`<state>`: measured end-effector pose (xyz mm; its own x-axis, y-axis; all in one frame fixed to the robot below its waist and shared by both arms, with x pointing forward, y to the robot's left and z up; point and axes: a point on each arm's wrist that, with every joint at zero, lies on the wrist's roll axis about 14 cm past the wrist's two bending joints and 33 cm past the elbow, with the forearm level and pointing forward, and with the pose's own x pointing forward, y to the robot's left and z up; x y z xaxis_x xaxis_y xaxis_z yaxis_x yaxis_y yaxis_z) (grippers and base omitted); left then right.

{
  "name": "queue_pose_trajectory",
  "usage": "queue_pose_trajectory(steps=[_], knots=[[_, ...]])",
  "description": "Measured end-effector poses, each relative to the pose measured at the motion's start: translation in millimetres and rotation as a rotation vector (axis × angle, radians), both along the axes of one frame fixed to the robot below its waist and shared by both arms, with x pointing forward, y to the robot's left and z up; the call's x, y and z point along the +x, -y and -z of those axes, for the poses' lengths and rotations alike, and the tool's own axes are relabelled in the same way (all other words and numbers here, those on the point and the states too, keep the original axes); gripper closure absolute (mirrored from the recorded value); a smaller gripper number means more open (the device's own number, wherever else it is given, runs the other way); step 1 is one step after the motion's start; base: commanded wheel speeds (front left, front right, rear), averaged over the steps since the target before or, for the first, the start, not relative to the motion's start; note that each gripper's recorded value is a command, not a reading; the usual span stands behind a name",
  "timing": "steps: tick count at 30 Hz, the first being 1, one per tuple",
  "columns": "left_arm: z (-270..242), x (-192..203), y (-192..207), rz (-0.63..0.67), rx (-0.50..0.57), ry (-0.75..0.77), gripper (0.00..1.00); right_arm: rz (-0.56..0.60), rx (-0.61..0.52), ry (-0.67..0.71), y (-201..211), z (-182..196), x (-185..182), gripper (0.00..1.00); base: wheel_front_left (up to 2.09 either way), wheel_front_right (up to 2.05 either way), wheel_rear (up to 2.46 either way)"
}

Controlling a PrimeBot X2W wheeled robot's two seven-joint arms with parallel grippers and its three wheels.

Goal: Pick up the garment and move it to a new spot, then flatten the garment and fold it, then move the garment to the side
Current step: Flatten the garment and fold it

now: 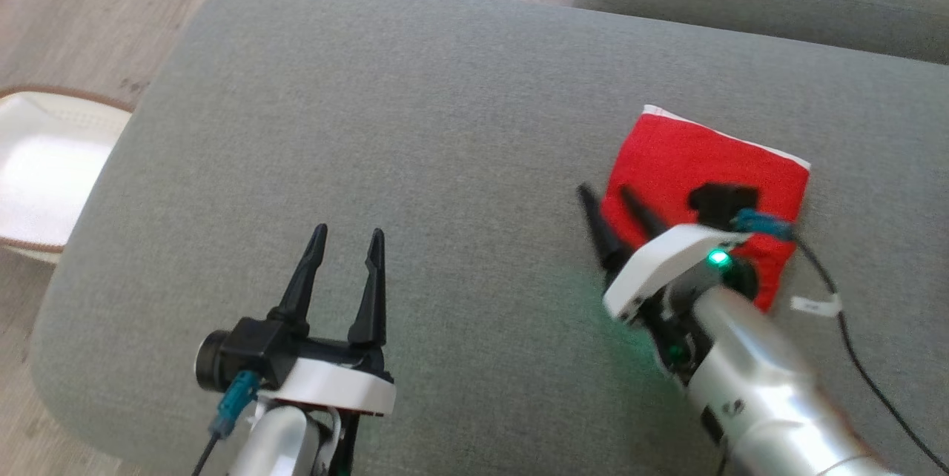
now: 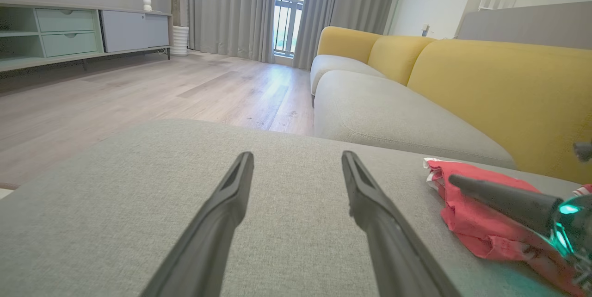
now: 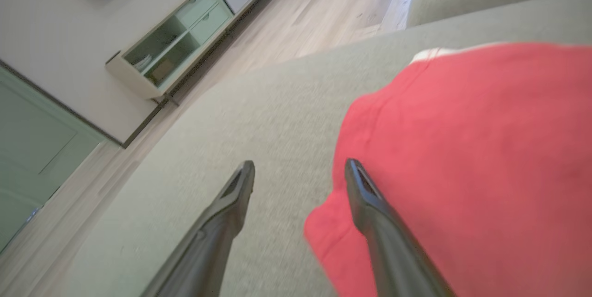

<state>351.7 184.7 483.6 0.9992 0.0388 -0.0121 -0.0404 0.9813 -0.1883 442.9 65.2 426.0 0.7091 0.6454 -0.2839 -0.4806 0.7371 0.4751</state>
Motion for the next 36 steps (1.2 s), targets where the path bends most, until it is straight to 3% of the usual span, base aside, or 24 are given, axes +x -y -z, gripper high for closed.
queue_pose_trajectory(steps=[7,16,22,29,36], knots=[[-4.4,7.4,6.1,0.023,-0.003,0.017,0.00,-0.126,-0.017,-0.061,-15.0,8.4,-41.7,0.00,0.00,0.00,0.00],[-21.8,29.5,37.5,0.122,-0.013,0.078,0.00,0.107,-0.015,0.221,56.8,-47.9,10.7,0.00,0.00,0.00,0.00],[-31.6,43.1,62.2,0.200,0.008,0.114,0.00,0.264,-0.144,0.417,140.2,-81.0,31.6,0.00,0.00,0.00,0.00],[-48.7,54.0,80.2,0.251,-0.010,0.170,0.00,0.465,-0.224,0.477,209.7,-80.0,2.3,0.00,0.00,0.00,0.00],[-50.6,58.7,84.0,0.260,-0.067,0.173,0.00,0.555,-0.276,0.462,231.3,-64.4,-32.5,0.00,0.00,0.00,0.00]])
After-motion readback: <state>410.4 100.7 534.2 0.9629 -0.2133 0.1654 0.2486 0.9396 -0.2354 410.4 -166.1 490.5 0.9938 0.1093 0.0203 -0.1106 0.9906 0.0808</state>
